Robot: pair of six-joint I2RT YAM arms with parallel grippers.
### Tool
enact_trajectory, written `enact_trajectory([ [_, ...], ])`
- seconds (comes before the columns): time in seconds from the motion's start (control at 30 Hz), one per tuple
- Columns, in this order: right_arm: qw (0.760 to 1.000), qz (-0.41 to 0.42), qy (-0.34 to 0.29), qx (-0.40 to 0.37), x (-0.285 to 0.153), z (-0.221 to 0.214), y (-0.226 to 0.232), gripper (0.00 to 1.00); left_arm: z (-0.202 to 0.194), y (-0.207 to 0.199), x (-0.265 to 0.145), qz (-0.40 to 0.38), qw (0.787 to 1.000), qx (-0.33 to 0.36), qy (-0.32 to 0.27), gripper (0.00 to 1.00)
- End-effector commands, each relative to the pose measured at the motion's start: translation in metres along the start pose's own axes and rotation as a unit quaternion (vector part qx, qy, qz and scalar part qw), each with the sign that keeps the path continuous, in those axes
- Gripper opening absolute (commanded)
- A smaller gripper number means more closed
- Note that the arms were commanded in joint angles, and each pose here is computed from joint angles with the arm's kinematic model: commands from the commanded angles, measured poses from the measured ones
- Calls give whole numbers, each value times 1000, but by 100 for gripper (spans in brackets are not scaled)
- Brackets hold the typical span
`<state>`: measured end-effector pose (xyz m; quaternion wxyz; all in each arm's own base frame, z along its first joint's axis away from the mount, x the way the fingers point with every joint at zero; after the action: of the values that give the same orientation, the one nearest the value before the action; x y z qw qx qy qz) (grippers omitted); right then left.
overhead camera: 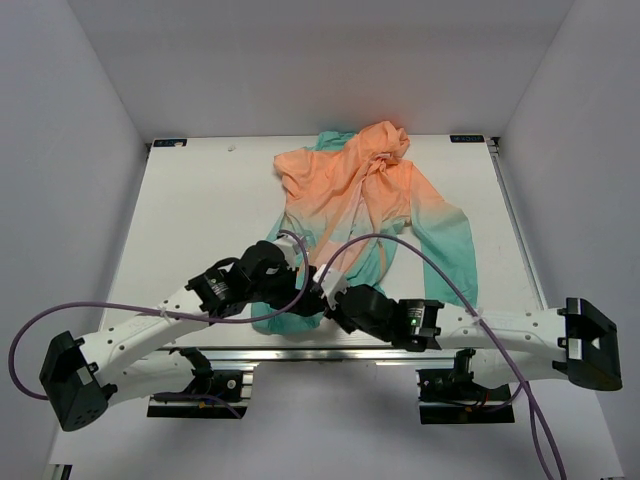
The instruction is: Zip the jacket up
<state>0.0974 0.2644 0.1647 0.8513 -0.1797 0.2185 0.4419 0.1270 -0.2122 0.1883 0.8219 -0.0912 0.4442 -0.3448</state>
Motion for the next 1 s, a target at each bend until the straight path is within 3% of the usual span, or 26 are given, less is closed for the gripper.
enact_trajectory([
  [0.0, 998, 21, -14, 62, -16, 30, -6, 0, 17, -17, -19, -67, 993, 81, -47, 98],
  [0.17, 992, 48, 5, 118, -25, 45, -23, 0, 27, -30, -20, -125, 978, 151, -68, 98],
  [0.3, 984, 61, 14, 167, -25, 55, -41, 0, 31, -30, -24, -118, 973, 179, -90, 98],
  [0.43, 976, 111, 17, 185, -32, 68, -40, 0, 36, -25, -24, -90, 970, 181, -135, 98],
  [0.73, 962, 146, 46, 227, -33, 81, -46, 0, 42, -17, -16, 61, 966, 215, -128, 94],
  [0.97, 954, 148, 69, 253, -28, 81, -54, 0, 38, -27, -22, 61, 954, 245, -161, 95],
])
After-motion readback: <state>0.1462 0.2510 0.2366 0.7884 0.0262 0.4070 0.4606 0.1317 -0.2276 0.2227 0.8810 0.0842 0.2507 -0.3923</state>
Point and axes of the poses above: each gripper's point midway between its finger pads, its own x axis out along the fingers, its own y axis along the line the jaws close on, z = x × y, the point moved 7 cm from there along -x, back along the fingers, and after that the axes turned 3 degrees about x, right-handed, at the moved point
